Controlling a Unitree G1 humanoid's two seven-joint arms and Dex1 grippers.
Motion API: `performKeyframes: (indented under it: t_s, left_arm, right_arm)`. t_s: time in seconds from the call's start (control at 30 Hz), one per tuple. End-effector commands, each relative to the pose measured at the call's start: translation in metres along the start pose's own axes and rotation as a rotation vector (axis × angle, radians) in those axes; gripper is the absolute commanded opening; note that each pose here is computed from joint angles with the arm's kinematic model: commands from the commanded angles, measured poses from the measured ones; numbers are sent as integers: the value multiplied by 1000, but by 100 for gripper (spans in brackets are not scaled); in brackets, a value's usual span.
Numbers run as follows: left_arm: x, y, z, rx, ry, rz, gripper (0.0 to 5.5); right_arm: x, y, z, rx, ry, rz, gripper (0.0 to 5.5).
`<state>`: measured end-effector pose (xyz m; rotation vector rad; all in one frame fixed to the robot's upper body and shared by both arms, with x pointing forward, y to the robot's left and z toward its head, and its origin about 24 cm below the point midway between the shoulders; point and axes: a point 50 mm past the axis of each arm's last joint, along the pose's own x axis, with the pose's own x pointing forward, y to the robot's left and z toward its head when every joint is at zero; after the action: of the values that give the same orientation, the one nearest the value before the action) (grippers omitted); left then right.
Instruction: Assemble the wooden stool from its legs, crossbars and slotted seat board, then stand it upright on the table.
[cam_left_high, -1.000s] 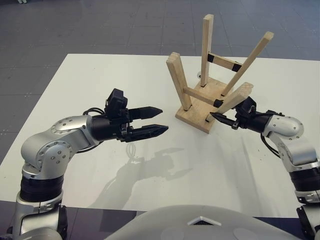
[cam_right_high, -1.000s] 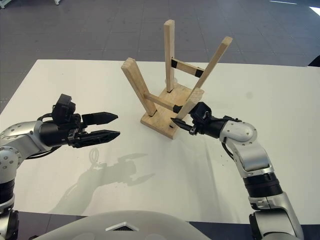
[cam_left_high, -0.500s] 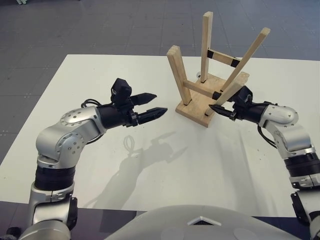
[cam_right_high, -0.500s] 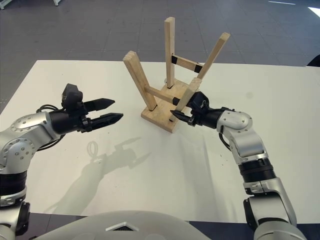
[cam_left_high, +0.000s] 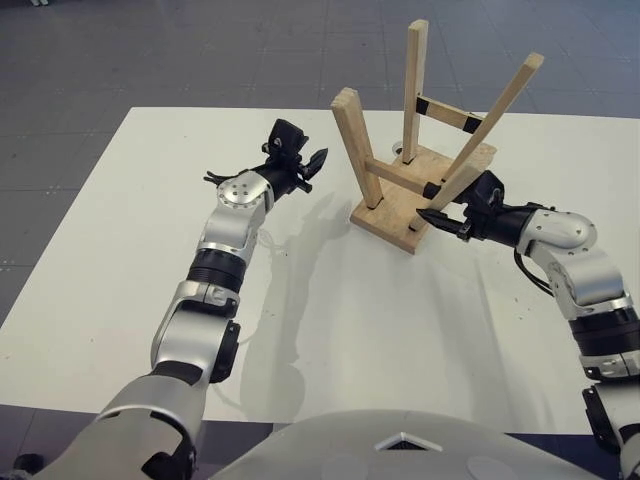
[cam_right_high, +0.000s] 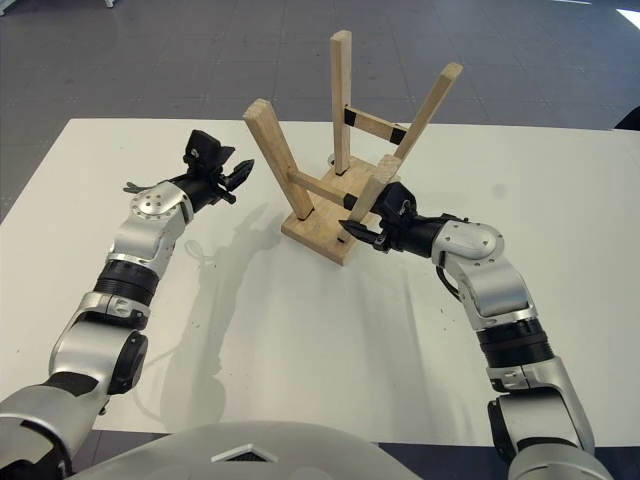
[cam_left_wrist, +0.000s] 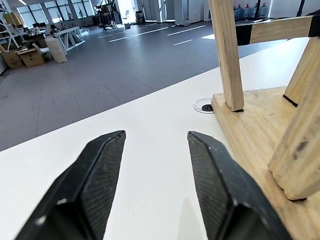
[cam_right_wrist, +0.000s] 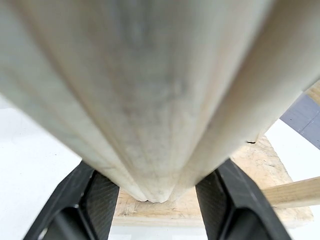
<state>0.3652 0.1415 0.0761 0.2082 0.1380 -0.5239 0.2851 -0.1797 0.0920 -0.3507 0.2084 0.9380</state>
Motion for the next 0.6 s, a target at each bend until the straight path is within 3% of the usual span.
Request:
performKeyframes:
  t_s: [0.03, 0.1, 0.17, 0.27, 0.37, 0.6]
  left_arm:
    - [14, -8, 21, 92, -87, -6, 233]
    - [14, -29, 46, 100, -249, -111, 233]
    - [-3, -61, 78, 155, -480, -325, 233]
    - [-29, -86, 91, 227, -605, -497, 233]
    - [-32, -73, 72, 208, -503, -447, 233]
    - [-43, 18, 3, 176, -49, 45, 233]
  right_arm:
    - [0, 40, -64, 192, 296, 142, 203]
    - [0, 42, -64, 195, 297, 149, 203]
    - [-1, 44, -64, 199, 299, 155, 203]
    - [-3, 43, -64, 208, 299, 151, 203]
    - [-6, 43, -64, 215, 300, 145, 203]
    - [-10, 48, -64, 219, 301, 194, 203]
